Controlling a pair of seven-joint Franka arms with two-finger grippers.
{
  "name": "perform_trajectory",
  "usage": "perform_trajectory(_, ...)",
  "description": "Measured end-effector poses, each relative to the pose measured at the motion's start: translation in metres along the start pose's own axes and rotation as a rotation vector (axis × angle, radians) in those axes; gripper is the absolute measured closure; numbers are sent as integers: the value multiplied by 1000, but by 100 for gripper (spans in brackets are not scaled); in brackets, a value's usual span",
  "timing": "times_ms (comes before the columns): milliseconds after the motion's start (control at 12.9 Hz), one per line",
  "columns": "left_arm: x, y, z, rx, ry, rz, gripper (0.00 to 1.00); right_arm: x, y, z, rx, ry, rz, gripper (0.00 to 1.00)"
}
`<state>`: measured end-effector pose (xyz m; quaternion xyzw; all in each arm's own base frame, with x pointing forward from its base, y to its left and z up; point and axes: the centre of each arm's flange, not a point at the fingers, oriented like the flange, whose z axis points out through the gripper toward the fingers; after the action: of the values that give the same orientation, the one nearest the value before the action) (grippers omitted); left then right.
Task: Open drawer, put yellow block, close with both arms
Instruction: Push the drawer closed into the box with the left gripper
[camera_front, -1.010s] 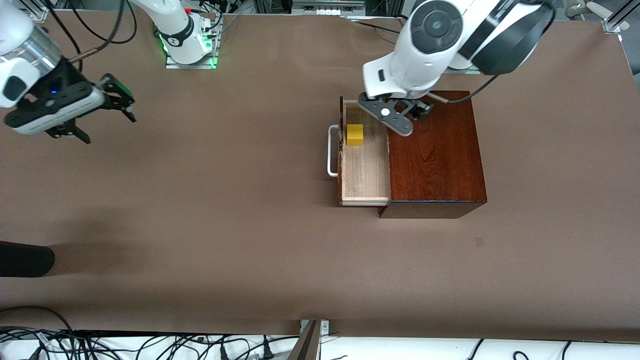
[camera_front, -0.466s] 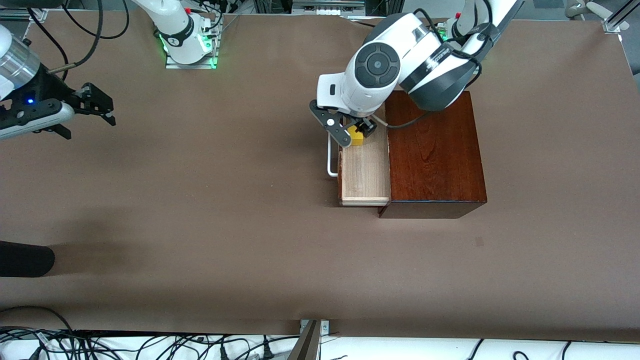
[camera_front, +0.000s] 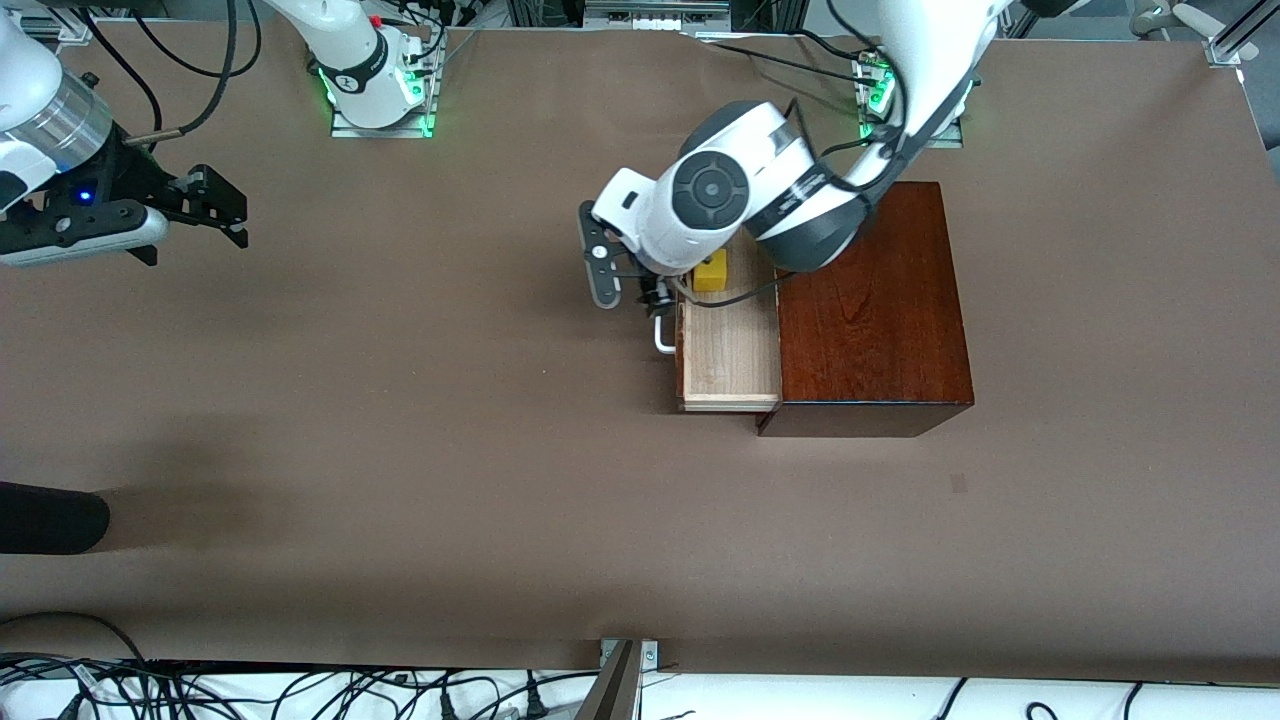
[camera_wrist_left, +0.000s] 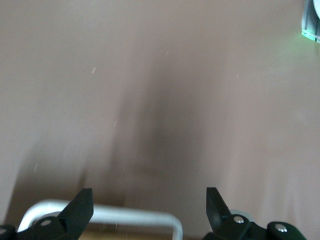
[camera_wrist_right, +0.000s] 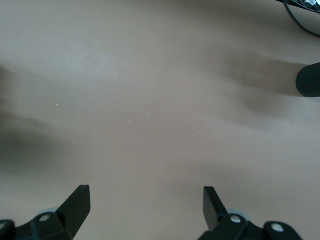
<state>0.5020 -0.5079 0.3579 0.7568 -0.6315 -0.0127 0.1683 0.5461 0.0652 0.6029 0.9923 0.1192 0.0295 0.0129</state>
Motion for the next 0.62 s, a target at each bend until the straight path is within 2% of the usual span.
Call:
perform_trajectory(78, 8, 6, 11, 54, -25, 87, 0, -1, 2, 0, 1, -6, 3, 0)
perform_trajectory(233, 16, 18, 23, 169, -123, 226, 0, -3, 8, 0, 1, -13, 16, 0)
perform_trajectory(311, 15, 21, 30, 184, -154, 254, 0, -4, 15, 1, 1, -16, 29, 0)
perform_trajectory(622, -9, 19, 69, 122, -274, 270, 0, -7, 36, -4, 1, -6, 65, 0)
